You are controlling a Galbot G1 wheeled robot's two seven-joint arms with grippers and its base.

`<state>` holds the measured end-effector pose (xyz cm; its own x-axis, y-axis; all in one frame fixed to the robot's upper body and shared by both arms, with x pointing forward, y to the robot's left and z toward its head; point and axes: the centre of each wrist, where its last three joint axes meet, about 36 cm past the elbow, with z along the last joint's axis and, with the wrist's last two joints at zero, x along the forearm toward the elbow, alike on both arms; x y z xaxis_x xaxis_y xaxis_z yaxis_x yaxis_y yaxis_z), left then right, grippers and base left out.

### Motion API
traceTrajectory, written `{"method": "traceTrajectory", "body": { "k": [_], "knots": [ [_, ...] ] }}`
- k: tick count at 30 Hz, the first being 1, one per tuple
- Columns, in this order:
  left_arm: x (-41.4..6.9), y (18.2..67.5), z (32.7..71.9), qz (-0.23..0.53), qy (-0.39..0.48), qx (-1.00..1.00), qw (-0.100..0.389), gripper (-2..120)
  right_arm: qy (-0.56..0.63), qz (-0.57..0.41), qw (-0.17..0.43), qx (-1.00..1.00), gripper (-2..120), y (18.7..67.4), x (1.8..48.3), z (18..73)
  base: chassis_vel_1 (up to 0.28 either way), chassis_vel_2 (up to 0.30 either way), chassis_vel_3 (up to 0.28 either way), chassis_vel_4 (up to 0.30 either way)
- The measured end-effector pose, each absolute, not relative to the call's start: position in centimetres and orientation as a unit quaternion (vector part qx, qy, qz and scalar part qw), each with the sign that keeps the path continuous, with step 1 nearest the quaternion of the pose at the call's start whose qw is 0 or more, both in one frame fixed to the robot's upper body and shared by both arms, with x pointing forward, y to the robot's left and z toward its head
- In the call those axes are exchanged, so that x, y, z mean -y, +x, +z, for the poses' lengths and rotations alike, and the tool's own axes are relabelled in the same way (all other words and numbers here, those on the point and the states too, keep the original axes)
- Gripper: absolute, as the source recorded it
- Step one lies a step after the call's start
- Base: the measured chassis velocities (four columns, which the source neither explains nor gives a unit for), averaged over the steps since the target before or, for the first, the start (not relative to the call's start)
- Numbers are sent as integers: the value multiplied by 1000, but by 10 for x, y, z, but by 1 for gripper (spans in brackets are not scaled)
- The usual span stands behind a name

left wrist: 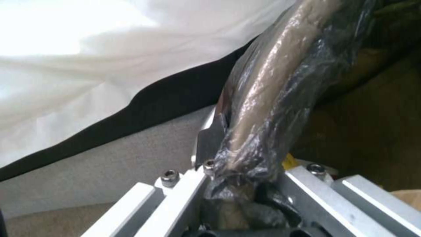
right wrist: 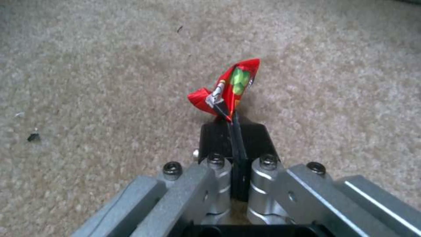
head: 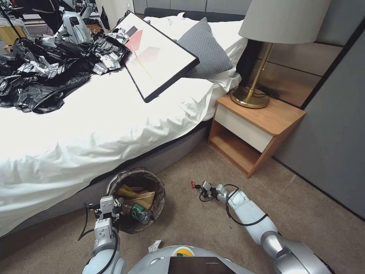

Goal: Pick up the trash bin, then pick up the garbage from the floor and place it into the trash bin.

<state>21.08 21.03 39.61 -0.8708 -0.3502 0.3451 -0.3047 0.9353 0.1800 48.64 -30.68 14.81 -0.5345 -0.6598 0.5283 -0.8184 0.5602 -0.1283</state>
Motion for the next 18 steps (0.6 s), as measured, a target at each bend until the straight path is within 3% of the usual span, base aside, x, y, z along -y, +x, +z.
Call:
{"method": "traceTrajectory", "body": {
  "k": [9,13,18],
  "knots": [
    [-210,210,395,-61,169,965,191,0,418,170,167,877,0,488,304,156,0,0,0,0],
    [-210,210,392,-62,169,964,194,0,409,137,98,897,0,484,287,176,0,0,0,0],
    [-209,209,390,-60,166,964,198,0,414,76,-26,907,0,466,248,250,0,0,0,0]
  ]
}}
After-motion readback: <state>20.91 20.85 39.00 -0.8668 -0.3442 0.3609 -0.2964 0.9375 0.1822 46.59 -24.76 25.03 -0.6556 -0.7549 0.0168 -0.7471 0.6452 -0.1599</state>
